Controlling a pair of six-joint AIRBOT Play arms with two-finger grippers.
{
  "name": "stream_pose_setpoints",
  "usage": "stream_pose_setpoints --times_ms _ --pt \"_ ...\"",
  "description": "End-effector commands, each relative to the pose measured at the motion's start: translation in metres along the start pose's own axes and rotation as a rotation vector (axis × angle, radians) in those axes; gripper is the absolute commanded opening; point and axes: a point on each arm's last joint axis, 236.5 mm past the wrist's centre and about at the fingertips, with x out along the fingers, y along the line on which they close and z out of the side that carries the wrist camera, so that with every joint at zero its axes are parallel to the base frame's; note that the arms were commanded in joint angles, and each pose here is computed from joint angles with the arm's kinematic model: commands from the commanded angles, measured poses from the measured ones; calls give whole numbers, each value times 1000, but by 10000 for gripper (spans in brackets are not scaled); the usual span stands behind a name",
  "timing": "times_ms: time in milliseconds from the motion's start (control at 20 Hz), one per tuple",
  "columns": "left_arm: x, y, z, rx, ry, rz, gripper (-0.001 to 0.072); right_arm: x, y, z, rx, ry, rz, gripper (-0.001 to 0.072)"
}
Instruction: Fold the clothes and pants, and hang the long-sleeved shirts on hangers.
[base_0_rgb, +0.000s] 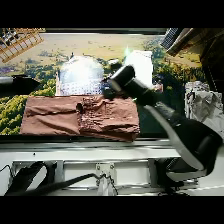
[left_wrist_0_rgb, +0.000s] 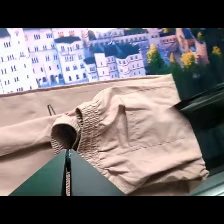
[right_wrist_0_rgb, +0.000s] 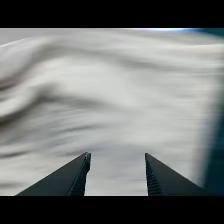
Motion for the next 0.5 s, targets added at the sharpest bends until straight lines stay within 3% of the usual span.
stream_pose_setpoints --times_ms 0,150,250,300,450 --pt "26 16 -11 -43 8 14 9 0 -117 -4 143 12 -162 392" --pt "57 33 -33 -103 26 26 9 33 -144 -43 190 134 -16 349" --pt "74 40 -46 -149 27 20 9 52 -118 -59 199 186 230 396" --pt "81 41 -50 -173 23 11 9 59 -105 -62 207 188 337 456" --pt "93 44 -61 -218 22 0 9 80 -94 -61 272 142 460 480"
